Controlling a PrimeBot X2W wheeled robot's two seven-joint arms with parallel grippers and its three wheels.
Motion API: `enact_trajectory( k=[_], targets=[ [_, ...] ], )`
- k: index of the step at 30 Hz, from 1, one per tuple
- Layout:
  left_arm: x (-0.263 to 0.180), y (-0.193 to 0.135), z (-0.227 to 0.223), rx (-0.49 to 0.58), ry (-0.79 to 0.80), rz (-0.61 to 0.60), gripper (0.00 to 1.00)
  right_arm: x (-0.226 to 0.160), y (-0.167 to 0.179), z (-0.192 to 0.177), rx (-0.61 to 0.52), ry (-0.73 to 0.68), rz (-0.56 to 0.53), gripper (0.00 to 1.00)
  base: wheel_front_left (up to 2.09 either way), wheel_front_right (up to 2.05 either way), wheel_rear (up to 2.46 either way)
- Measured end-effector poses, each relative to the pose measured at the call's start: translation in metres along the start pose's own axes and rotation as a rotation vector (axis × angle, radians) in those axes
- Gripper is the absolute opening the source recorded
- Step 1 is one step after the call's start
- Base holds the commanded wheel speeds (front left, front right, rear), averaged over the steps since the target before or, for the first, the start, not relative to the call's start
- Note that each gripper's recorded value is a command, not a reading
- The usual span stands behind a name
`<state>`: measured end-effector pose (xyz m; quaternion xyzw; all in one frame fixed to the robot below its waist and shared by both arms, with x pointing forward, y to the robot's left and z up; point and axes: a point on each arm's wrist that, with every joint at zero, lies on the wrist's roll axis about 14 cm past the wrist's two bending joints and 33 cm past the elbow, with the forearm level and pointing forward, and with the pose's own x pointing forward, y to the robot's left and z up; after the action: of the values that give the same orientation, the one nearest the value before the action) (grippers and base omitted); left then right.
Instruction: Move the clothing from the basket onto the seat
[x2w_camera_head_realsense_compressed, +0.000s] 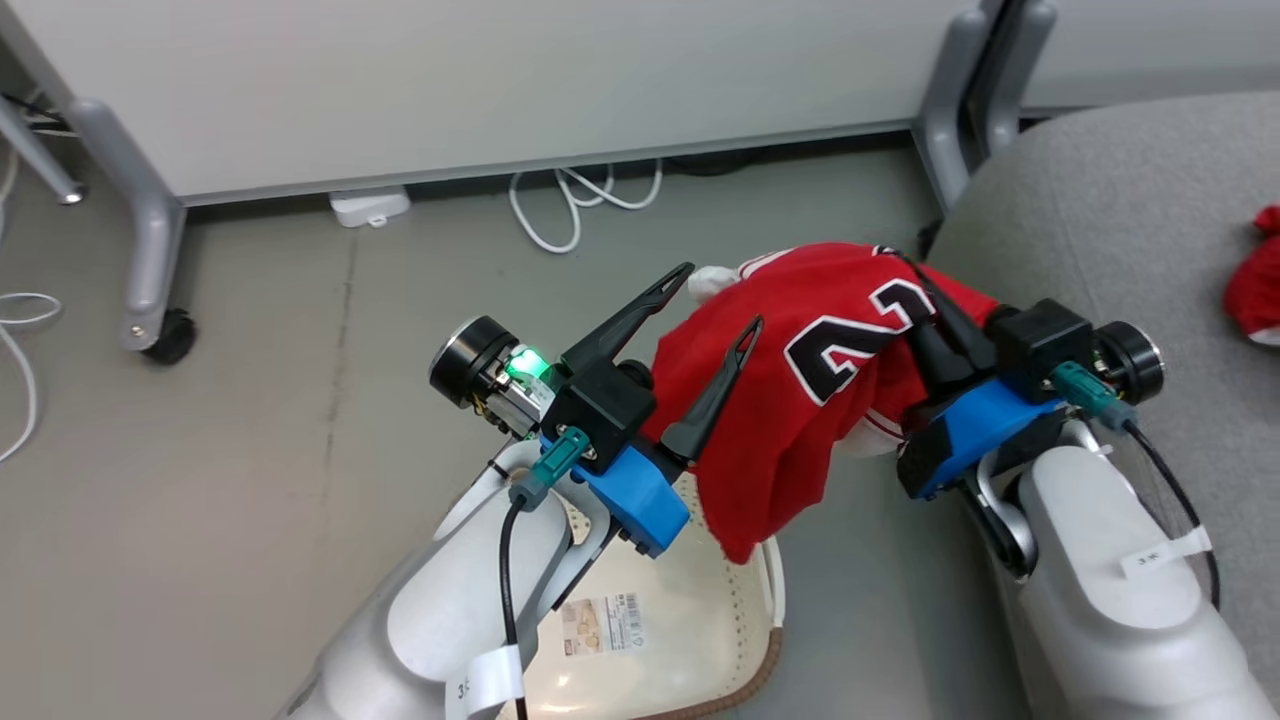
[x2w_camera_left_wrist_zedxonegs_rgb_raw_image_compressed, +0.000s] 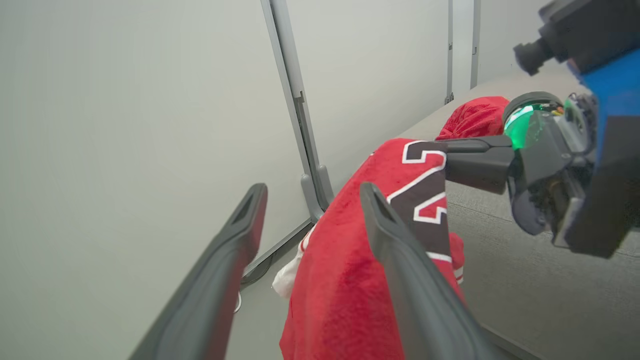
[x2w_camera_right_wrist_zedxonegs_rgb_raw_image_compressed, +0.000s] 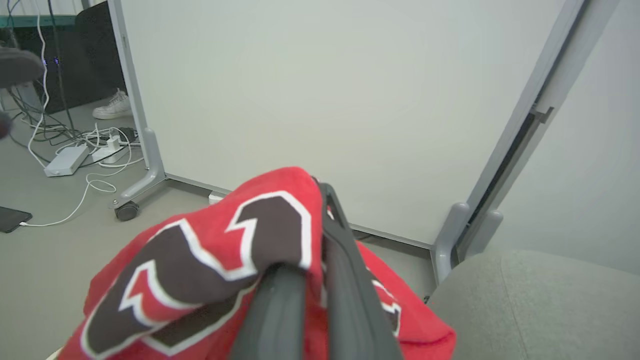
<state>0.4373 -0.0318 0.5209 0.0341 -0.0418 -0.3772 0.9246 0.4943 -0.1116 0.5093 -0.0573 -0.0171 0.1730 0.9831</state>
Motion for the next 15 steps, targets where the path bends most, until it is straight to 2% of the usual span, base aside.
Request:
enact_trajectory(
  k=[9,15],
  targets=[
    [0.027,-0.025,-0.016,-0.035,0.003,-0.113,1.00,-0.032,-0.067,-0.002,0.021,-0.022,-0.197,0.00,0.00,0.00,0.00],
    [0.043,-0.047,-0.024,-0.060,-0.002,-0.193,1.00,-0.067,-0.105,-0.007,0.019,-0.017,-0.332,0.00,0.00,0.00,0.00]
  ],
)
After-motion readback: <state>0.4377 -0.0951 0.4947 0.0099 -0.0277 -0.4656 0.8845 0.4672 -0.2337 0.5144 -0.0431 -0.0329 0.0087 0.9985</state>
